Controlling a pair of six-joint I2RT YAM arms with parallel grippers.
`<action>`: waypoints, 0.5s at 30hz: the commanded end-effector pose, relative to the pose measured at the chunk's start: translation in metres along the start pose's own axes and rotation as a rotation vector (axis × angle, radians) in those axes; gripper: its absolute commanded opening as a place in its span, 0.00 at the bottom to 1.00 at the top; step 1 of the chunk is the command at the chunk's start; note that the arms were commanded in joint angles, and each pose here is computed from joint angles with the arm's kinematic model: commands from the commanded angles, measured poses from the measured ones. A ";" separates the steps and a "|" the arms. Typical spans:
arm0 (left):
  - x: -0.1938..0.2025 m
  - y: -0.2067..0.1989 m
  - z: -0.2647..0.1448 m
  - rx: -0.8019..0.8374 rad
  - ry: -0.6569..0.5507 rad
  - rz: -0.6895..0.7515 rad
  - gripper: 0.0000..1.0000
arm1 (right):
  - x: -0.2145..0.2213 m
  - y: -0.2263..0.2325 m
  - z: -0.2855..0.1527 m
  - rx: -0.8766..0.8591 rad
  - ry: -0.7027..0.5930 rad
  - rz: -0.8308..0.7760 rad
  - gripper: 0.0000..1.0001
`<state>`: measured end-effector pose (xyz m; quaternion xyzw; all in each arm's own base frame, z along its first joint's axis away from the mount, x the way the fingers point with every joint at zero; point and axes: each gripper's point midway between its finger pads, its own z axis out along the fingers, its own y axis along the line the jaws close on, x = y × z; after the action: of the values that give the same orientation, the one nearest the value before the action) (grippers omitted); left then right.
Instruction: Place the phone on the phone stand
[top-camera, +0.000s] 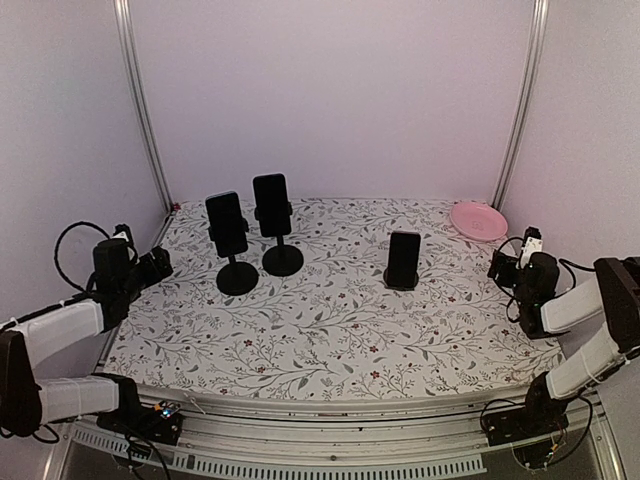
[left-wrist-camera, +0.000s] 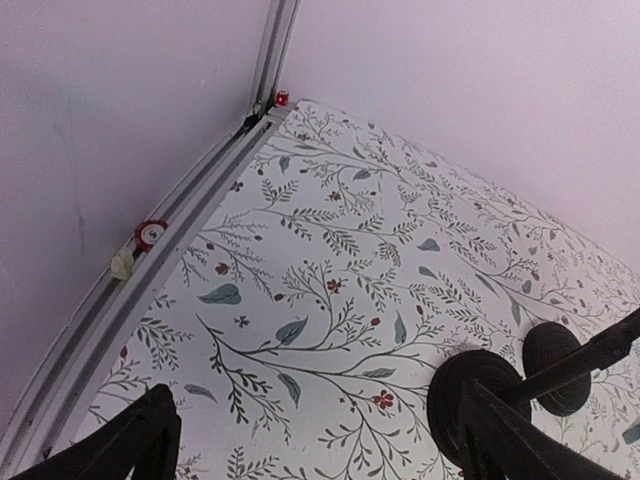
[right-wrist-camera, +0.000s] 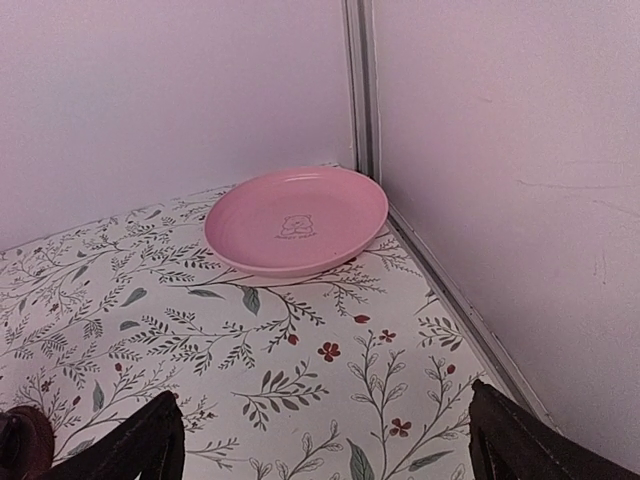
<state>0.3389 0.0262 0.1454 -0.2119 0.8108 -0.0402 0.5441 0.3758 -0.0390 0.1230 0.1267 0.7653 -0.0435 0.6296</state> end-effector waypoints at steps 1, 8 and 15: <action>-0.048 -0.008 -0.004 0.013 -0.226 0.149 0.97 | -0.034 0.019 -0.011 -0.113 -0.217 -0.052 0.99; -0.049 0.019 -0.002 -0.132 -0.309 0.211 0.97 | -0.032 0.018 -0.011 -0.108 -0.203 -0.053 0.99; -0.036 0.024 -0.010 -0.106 -0.427 0.263 0.97 | -0.032 0.018 -0.011 -0.109 -0.205 -0.053 0.99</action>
<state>0.3384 0.0570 0.1497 -0.1600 0.7519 0.0939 0.6326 0.3759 -0.0256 0.1530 0.0731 0.7105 -0.0335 0.6991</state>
